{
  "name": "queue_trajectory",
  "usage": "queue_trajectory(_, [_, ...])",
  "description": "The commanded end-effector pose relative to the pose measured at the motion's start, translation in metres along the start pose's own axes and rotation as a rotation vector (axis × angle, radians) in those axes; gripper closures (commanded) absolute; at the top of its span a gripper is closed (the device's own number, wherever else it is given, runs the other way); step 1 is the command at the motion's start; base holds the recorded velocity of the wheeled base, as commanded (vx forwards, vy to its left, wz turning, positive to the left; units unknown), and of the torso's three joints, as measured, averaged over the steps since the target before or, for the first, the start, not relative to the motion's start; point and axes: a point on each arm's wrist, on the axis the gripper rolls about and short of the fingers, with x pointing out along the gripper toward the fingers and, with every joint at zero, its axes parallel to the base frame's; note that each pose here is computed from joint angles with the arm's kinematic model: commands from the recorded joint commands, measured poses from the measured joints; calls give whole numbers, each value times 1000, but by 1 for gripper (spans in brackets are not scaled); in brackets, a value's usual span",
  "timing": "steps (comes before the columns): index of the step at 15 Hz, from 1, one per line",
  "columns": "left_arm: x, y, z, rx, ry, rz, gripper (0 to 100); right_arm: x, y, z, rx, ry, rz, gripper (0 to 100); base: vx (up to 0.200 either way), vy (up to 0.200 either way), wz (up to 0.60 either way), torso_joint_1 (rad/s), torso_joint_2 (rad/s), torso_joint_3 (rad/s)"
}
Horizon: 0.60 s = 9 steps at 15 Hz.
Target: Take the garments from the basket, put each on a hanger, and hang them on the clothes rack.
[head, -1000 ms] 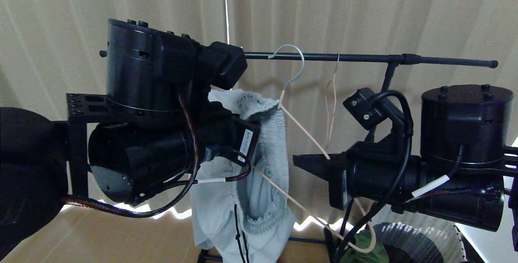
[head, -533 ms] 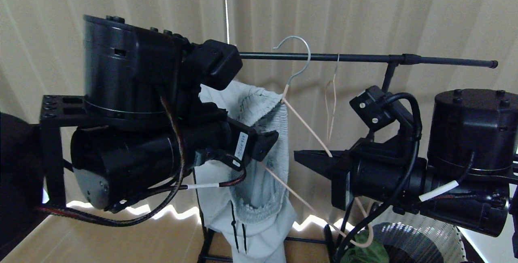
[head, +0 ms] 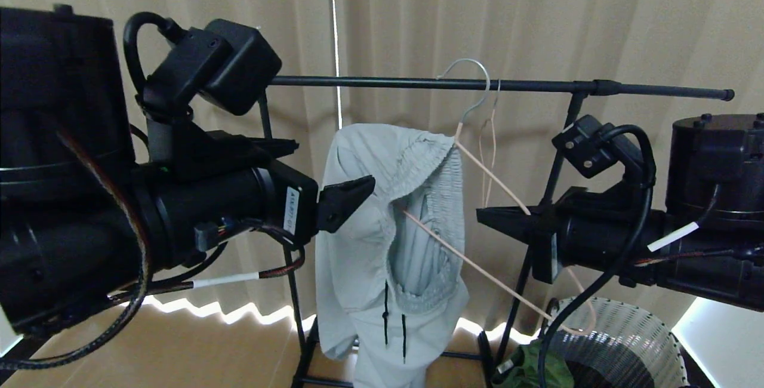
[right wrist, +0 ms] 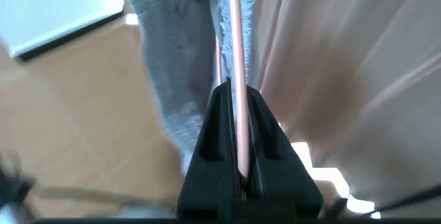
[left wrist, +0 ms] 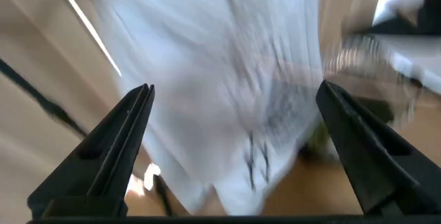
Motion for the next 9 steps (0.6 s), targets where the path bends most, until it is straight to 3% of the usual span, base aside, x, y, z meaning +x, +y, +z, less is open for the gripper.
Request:
queue_trajectory(1, [-6,17,4,4,-44,17,0,-10,-1,9,-21,-21,0,100,0,0,0,0,0,0])
queue_trajectory(2, [-9,33,5,1,-76,-15,0,-19,-5,7,-51,52,-20,100,0,0,0,0,0,0])
queue_trajectory(4, [-10,51,3,15,-85,-13,0,-27,-3,8,-51,61,45,100,0,0,0,0,0,0])
queue_trajectory(5, [-10,58,1,52,-83,-11,0,-30,-1,9,-51,54,94,100,0,0,0,0,0,0])
queue_trajectory(6, [-10,63,-2,112,-88,-17,0,-33,0,9,-51,50,120,100,0,0,0,0,0,0])
queue_trajectory(8, [-9,69,-11,282,-139,-110,0,-34,1,11,-53,49,148,100,0,0,0,0,0,0])
queue_trajectory(9, [-9,71,-12,338,-159,-151,0,-32,0,9,-50,62,157,100,0,0,0,0,0,0])
